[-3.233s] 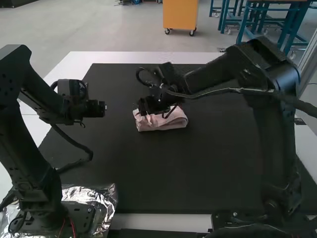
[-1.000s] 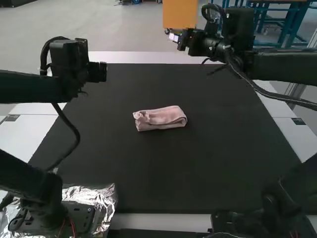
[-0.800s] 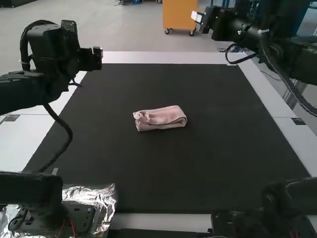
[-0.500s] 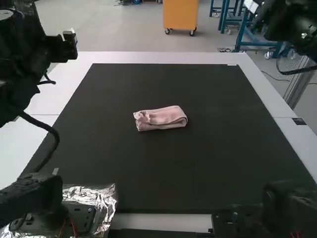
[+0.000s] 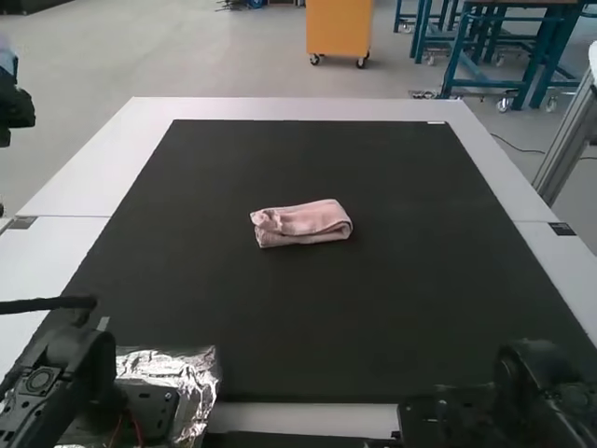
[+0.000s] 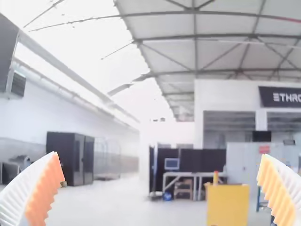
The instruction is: Fold the towel.
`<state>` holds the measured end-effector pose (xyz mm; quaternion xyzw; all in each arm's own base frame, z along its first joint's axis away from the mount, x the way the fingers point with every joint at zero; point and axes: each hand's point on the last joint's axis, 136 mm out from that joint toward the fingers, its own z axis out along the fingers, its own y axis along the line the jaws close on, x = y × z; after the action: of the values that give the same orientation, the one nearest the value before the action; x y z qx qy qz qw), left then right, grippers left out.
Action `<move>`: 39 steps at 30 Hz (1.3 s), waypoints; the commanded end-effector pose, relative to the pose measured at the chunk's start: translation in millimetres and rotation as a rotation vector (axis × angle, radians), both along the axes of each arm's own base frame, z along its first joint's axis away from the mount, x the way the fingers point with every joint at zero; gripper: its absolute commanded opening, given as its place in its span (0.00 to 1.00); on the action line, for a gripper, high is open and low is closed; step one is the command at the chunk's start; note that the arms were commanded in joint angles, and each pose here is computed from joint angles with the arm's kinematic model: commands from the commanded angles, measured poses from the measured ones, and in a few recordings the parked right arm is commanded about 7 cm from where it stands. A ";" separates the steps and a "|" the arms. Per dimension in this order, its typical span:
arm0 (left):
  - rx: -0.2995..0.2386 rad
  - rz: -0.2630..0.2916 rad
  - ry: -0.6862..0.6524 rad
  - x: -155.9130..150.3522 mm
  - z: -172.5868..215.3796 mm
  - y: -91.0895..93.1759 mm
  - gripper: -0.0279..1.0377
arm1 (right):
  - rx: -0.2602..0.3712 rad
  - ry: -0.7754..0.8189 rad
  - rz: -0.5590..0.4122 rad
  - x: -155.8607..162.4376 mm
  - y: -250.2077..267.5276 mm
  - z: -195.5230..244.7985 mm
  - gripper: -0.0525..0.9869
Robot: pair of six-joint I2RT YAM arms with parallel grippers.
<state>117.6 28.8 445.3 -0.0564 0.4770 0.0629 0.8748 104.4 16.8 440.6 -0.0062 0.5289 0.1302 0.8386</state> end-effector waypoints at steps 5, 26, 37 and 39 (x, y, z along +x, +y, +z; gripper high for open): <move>0.021 -0.101 0.019 38.4 -38.1 -18.6 0.93 | -0.107 -0.051 -0.286 34.8 -28.5 -18.9 0.93; -0.098 -0.191 0.328 122.6 -215.0 -29.0 0.94 | -0.016 0.317 -0.339 136.7 -33.2 -232.3 0.93; -0.122 -0.183 0.567 129.1 -273.6 -29.8 0.94 | -0.133 0.498 -0.311 140.1 -25.8 -278.3 0.93; -0.122 -0.181 0.569 129.1 -274.0 -29.4 0.94 | -0.134 0.498 -0.303 140.2 -24.5 -278.3 0.93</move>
<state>246.7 -1.0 170.2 -0.0398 0.7128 -0.0246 0.6999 244.1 -10.7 163.1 0.0589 0.7214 -0.0395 0.6889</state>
